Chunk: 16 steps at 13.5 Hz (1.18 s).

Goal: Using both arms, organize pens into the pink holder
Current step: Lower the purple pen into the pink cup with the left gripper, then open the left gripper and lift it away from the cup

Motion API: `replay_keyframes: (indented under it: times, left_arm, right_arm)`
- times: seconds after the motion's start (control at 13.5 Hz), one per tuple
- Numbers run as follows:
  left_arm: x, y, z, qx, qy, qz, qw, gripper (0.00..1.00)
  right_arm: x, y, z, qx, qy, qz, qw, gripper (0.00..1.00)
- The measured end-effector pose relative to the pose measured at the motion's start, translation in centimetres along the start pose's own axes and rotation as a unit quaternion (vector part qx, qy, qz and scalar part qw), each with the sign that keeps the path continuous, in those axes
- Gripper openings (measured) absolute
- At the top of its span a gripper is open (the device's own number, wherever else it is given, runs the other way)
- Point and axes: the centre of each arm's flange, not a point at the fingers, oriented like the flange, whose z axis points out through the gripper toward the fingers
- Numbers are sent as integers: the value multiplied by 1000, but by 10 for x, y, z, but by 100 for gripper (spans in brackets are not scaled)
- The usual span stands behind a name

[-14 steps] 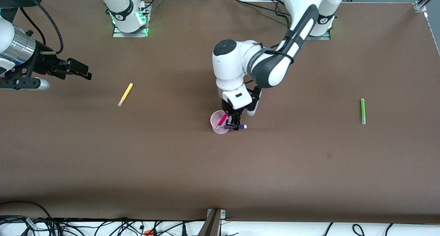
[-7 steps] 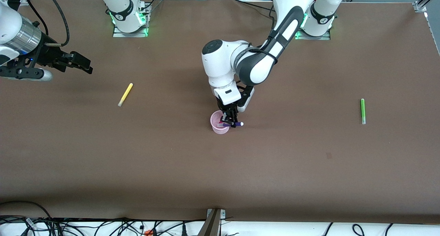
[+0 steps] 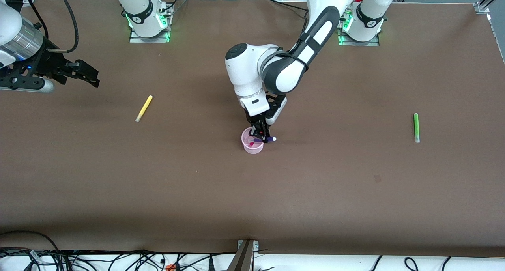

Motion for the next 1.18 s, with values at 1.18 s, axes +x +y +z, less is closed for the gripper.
replay_keyframes:
  times: [1.18]
  left_arm:
    - [-9, -5, 5, 3, 12, 0, 1000, 33]
  right_arm:
    - [7, -1, 3, 1, 6, 0, 1000, 100]
